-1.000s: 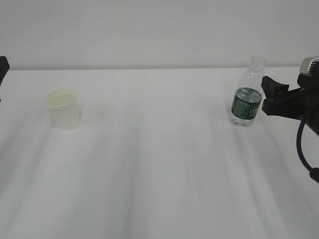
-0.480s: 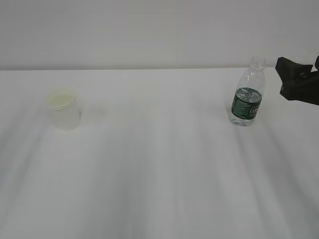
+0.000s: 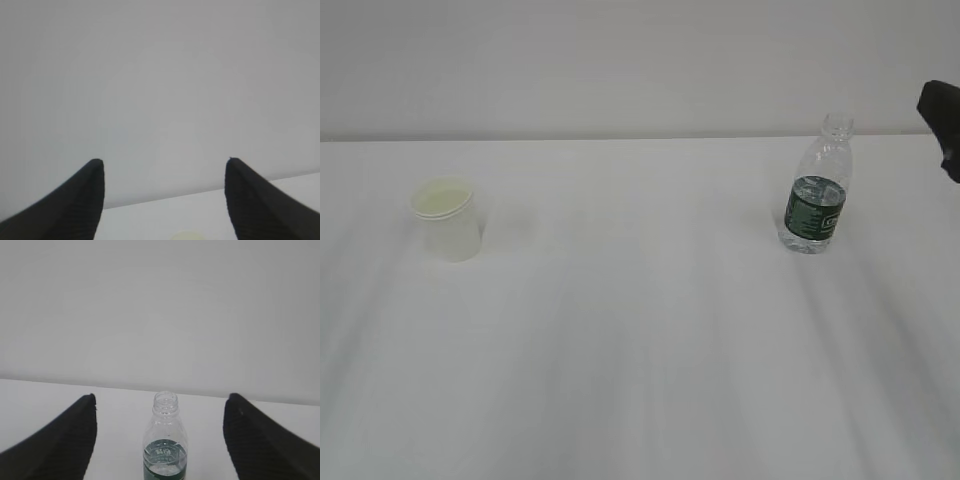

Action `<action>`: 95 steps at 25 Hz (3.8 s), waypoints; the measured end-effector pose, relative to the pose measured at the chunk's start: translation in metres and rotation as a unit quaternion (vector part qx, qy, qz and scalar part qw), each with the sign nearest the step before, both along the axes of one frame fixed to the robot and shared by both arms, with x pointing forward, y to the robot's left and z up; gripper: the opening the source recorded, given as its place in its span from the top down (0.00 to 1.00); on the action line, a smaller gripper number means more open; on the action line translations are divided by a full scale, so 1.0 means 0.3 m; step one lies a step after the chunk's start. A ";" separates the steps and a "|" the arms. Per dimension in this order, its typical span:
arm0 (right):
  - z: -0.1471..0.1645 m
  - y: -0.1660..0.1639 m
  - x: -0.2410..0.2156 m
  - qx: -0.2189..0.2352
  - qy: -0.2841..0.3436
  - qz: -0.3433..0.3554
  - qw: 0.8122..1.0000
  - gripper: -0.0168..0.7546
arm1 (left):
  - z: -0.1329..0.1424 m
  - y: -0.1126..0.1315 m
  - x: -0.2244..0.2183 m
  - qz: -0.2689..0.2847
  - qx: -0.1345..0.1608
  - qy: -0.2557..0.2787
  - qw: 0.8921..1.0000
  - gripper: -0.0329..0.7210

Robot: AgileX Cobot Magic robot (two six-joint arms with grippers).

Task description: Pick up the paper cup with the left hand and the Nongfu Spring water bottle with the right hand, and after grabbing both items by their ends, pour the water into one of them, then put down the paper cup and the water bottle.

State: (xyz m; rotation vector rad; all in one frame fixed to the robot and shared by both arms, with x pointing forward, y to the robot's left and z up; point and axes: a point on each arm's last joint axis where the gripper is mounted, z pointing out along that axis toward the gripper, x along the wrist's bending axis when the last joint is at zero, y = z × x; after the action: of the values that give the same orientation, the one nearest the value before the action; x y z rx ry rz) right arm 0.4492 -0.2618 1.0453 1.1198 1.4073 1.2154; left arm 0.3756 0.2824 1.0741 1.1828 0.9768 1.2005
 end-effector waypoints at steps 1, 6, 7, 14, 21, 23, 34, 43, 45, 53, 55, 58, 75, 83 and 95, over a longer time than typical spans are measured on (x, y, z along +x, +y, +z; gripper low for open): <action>0.013 -0.002 -0.015 -0.002 -0.003 0.001 1.000 0.21 | 0.004 0.002 -0.012 0.000 0.000 -0.002 1.000 0.24; 0.064 -0.013 -0.092 -0.007 -0.004 0.009 1.000 0.21 | 0.011 0.009 -0.057 0.003 0.003 0.016 1.000 0.25; 0.072 -0.015 -0.108 -0.009 -0.003 0.011 1.000 0.21 | 0.019 0.010 -0.065 0.004 0.003 0.017 1.000 0.25; 0.104 -0.028 -0.207 -0.021 0.009 0.022 0.999 0.21 | 0.121 0.021 -0.124 0.008 0.003 0.022 1.000 0.25; 0.100 -0.037 -0.288 -0.032 0.045 0.035 0.998 0.21 | 0.188 0.036 -0.214 0.013 0.007 0.055 0.998 0.25; 0.097 -0.039 -0.306 -0.034 0.056 0.038 0.997 0.21 | 0.181 0.039 -0.238 0.014 0.006 0.070 0.997 0.27; 0.065 -0.051 -0.413 -0.004 0.131 0.045 0.990 0.21 | 0.129 0.051 -0.352 -0.008 0.017 0.121 0.992 0.29; 0.054 -0.079 -0.531 -0.028 0.156 0.042 0.986 0.21 | 0.071 0.055 -0.391 -0.034 0.032 0.203 0.978 0.31; 0.068 -0.090 -0.558 -0.043 0.159 0.035 0.986 0.21 | 0.058 0.053 -0.403 -0.041 0.026 0.220 0.974 0.31; 0.091 -0.129 -0.646 -0.066 0.203 0.006 0.977 0.21 | -0.001 0.042 -0.438 -0.065 0.022 0.323 0.944 0.31; 0.081 -0.132 -0.660 -0.062 0.222 0.002 0.973 0.21 | -0.017 0.042 -0.447 -0.067 0.027 0.350 0.934 0.31; 0.068 -0.137 -0.674 -0.058 0.245 -0.003 0.968 0.21 | -0.033 0.044 -0.457 -0.067 0.033 0.379 0.922 0.31; 0.015 -0.140 -0.685 -0.060 0.306 -0.009 0.950 0.22 | -0.043 0.043 -0.452 -0.067 0.033 0.379 0.922 0.32; -0.005 -0.137 -0.667 -0.060 0.297 -0.009 0.953 0.22 | -0.058 0.039 -0.436 -0.066 0.030 0.370 0.926 0.37; -0.003 -0.142 -0.693 -0.054 0.267 -0.009 0.962 0.22 | -0.056 0.043 -0.450 -0.067 0.028 0.355 0.932 0.37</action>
State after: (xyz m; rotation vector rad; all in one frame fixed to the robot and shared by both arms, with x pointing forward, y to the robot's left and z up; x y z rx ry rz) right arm 0.2413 -0.3044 1.0445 1.4462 1.8325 0.8384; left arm 0.2405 0.2952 1.0573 1.7545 1.3627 0.6856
